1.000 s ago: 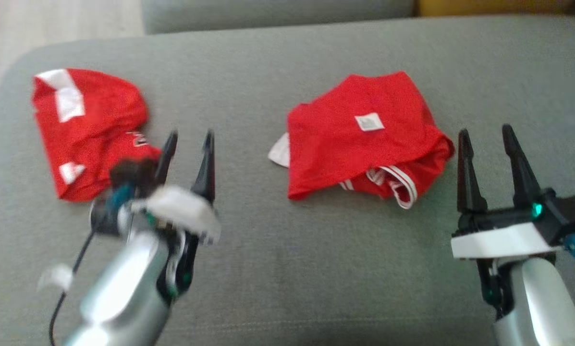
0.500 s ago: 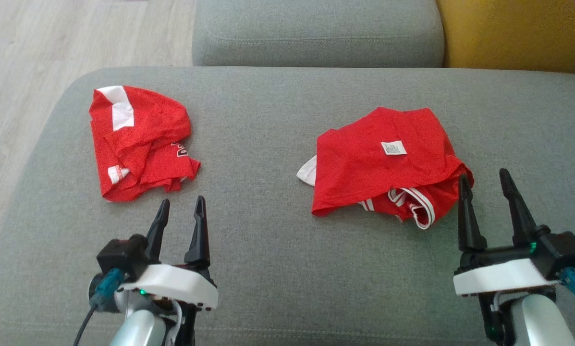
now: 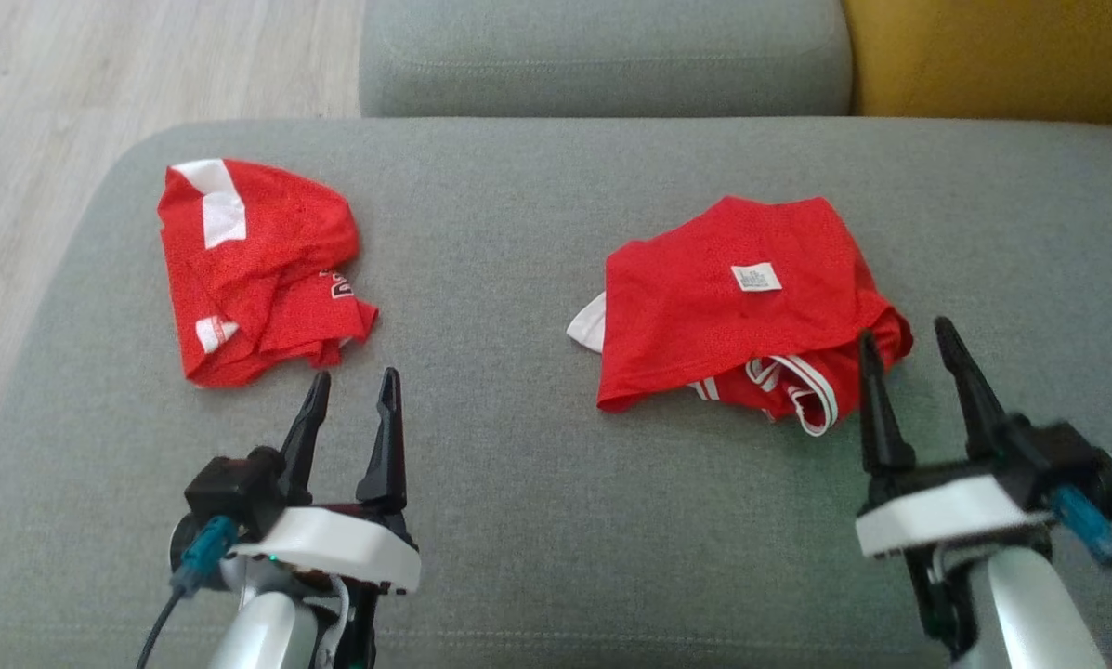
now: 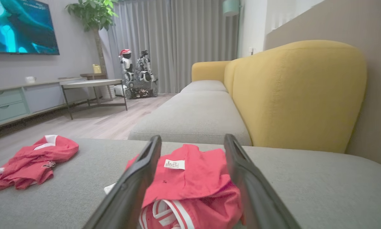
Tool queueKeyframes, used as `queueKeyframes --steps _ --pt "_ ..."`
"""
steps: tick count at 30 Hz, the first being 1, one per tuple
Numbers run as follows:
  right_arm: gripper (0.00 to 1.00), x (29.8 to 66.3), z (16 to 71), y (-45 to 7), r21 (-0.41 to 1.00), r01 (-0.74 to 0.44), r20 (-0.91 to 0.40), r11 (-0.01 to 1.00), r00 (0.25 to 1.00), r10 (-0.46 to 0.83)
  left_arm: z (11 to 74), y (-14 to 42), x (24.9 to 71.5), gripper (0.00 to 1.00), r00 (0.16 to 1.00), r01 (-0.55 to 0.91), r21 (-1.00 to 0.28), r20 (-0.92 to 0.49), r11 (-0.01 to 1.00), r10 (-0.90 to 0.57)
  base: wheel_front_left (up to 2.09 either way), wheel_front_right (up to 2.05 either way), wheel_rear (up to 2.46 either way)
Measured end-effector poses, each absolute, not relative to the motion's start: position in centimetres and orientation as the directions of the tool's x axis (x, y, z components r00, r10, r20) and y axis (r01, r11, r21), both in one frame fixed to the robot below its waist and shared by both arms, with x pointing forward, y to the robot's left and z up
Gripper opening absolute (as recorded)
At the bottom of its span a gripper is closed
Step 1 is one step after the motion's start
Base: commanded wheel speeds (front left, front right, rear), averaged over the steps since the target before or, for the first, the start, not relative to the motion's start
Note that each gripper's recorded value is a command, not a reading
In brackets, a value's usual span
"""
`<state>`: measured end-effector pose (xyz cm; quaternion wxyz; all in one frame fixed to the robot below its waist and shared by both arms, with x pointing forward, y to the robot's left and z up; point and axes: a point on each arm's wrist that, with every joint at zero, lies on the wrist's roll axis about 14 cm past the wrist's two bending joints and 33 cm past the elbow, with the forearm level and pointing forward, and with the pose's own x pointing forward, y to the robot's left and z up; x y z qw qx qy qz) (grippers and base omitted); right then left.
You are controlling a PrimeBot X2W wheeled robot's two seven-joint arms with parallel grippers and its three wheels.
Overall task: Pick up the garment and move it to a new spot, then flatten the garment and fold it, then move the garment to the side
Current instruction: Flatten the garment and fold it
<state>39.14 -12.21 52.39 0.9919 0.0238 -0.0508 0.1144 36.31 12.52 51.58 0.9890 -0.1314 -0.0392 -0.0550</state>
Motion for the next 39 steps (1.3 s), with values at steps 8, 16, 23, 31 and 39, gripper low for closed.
queueKeyframes --steps 8,16,23,31,39 --pt "1.0 43.7 50.8 -10.8 -0.009 -0.26 -0.002 0.966 0.966 0.26 49.9 12.8 37.0 1.0 0.994 0.105 -0.261 0.043 0.959 -0.097 0.0 0.0 0.0" --pt "1.0 47.6 45.2 -9.9 -0.041 -0.297 -0.209 0.954 0.936 0.282 49.5 13.6 38.5 1.0 0.997 0.073 -0.281 0.026 0.957 -0.068 0.0 0.0 0.0" --pt "1.0 49.3 42.0 -8.8 -0.049 -0.338 -0.311 0.94 0.899 0.308 48.4 14.7 38.5 1.0 0.999 0.028 -0.281 -0.008 0.959 -0.031 0.0 0.0 0.0" --pt "0.0 49.3 41.5 -7.8 -0.031 -0.363 -0.328 0.931 0.884 0.334 48.8 14.8 38.5 1.0 1.0 0.021 -0.289 0.001 0.957 -0.021 0.0 0.0 0.0" --pt "0.0 49.5 46.4 -5.4 -0.034 -0.414 -0.175 0.91 0.899 0.402 50.0 14.0 37.8 1.0 0.999 0.05 -0.304 0.032 0.951 -0.042 0.0 0.0 0.0"
